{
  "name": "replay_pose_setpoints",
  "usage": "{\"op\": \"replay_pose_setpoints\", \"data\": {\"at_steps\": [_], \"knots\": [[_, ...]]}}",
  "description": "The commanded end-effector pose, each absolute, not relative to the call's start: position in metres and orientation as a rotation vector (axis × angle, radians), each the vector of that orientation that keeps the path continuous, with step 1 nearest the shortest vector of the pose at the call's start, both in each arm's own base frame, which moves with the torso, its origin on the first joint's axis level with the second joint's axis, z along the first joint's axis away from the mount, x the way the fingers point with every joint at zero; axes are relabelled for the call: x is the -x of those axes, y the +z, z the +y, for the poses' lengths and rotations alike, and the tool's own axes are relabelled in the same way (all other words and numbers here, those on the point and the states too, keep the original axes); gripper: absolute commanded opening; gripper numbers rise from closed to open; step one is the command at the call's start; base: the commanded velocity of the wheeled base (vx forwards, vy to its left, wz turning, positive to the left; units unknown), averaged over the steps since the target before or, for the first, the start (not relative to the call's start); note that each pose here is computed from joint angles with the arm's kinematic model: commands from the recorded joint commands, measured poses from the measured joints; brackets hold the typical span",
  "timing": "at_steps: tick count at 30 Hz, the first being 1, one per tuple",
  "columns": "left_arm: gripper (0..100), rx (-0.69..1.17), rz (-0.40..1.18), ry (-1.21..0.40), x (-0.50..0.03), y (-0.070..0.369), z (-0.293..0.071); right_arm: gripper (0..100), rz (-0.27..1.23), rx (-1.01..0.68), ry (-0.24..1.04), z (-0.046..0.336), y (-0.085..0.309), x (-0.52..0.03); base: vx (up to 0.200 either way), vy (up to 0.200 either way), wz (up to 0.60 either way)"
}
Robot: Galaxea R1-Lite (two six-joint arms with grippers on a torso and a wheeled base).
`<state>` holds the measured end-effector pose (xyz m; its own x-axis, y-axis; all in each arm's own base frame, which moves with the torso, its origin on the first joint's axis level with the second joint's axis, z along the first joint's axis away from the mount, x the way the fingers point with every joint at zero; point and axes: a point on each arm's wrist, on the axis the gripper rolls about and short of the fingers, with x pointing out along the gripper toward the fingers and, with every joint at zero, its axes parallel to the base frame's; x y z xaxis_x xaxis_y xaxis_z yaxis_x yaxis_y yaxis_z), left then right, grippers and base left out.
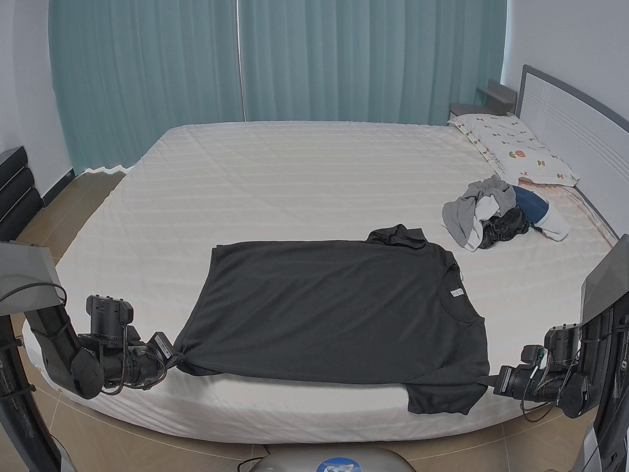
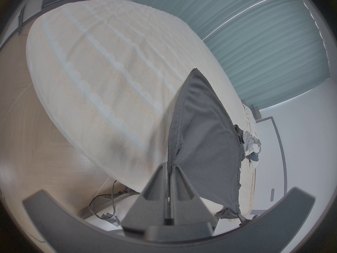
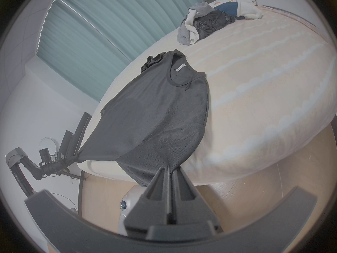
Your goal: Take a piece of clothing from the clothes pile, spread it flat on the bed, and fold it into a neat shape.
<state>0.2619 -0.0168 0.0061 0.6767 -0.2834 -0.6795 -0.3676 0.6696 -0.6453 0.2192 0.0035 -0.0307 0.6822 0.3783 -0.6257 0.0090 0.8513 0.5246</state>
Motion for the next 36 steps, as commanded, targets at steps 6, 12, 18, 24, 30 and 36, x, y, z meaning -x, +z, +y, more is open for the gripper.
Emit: {"op": "replay_pose_setpoints", "data": {"at_steps": [6,12,18,24,30,36], "knots": [[0,0.787,0.919,0.056,-0.238,-0.003,-0.016,0,0.831,-0.51,0.216,0.003,-0.019,-0.208,0.0,0.0,0.0],[0,0.764,0.924,0.062,-0.232,-0.004,-0.015,0,0.866,-0.462,0.229,0.002,-0.016,-0.202,0.0,0.0,0.0],[0,0.74,0.885,0.075,-0.226,-0.004,-0.015,0,0.921,-0.423,0.241,0.002,-0.013,-0.194,0.0,0.0,0.0],[0,0.642,0.914,0.041,-0.207,-0.006,-0.013,0,0.955,-0.392,0.255,0.003,-0.004,-0.184,0.0,0.0,0.0],[0,0.621,0.93,0.035,-0.196,-0.006,-0.013,0,0.99,-0.363,0.27,0.003,0.001,-0.176,0.0,0.0,0.0],[0,0.576,0.944,0.019,-0.189,-0.006,-0.013,0,1.004,-0.335,0.292,0.003,0.006,-0.17,0.0,0.0,0.0]]}}
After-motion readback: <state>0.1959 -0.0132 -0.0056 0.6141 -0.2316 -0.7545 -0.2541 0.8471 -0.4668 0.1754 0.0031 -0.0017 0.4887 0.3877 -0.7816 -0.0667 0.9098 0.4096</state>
